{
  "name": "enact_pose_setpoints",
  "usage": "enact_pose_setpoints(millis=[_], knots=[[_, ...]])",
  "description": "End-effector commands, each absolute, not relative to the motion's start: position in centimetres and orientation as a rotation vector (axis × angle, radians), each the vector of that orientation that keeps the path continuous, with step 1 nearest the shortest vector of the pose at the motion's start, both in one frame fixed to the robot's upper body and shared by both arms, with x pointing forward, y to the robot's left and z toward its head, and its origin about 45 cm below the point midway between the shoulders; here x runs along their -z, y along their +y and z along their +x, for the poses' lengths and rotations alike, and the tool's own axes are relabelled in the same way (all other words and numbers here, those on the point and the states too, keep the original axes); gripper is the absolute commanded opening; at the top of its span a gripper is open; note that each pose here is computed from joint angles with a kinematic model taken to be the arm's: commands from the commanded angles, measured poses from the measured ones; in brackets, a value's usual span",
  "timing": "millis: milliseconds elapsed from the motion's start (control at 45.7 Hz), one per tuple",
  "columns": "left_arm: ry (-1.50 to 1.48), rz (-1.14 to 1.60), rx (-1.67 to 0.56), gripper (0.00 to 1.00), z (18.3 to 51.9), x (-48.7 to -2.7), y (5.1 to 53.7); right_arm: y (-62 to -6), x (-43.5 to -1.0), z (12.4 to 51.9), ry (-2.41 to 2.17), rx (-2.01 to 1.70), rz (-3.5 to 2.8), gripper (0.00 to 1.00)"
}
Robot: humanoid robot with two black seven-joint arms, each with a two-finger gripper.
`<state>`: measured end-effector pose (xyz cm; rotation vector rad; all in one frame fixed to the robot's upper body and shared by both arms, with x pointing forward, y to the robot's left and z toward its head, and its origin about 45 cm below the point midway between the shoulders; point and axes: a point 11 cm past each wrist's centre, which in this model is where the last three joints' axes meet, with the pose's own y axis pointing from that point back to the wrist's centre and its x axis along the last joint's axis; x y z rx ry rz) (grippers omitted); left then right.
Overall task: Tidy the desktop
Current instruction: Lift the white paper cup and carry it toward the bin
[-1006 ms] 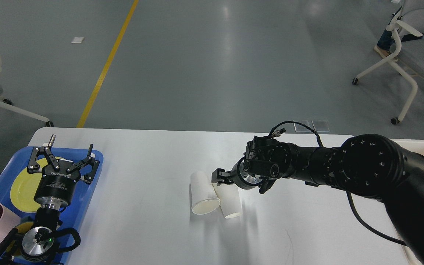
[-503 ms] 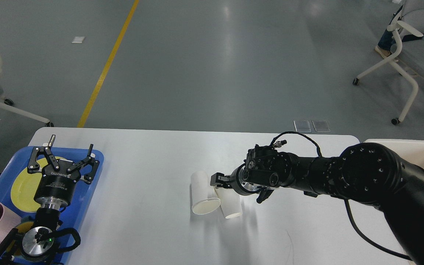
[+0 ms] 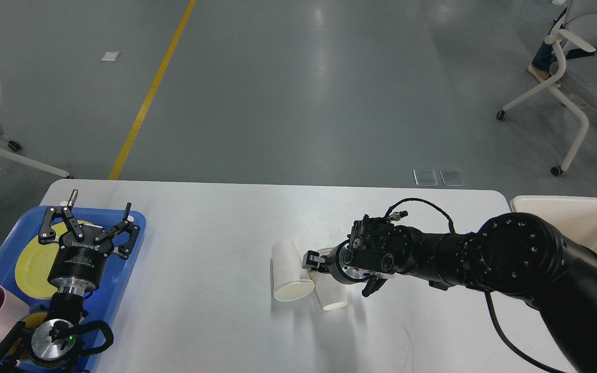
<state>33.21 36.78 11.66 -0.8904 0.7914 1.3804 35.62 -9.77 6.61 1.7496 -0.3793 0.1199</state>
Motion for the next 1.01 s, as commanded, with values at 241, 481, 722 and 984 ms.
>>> enact_pose_setpoints(millis=[241,481,722,984], knots=[[0.792,-0.890,-1.380,0.96,33.2,-11.7,36.8,-9.9,-6.9,35.9,-0.397,-0.105,1.745,0.00],[0.791,-0.891,-1.381,0.96,33.2,-11.7,36.8,-13.7,-7.6,37.3,-0.462,-0.052,1.672,0.00],[0.791,-0.888,-1.380,0.96,33.2,-11.7,36.8,-16.7,-13.0,39.6,-0.438,-0.054,1.668,0.00],[0.791,-0.888,-1.380,0.96,33.2,-11.7,36.8,-9.4,-23.6,37.7,-0.294,0.119,1.921,0.00]])
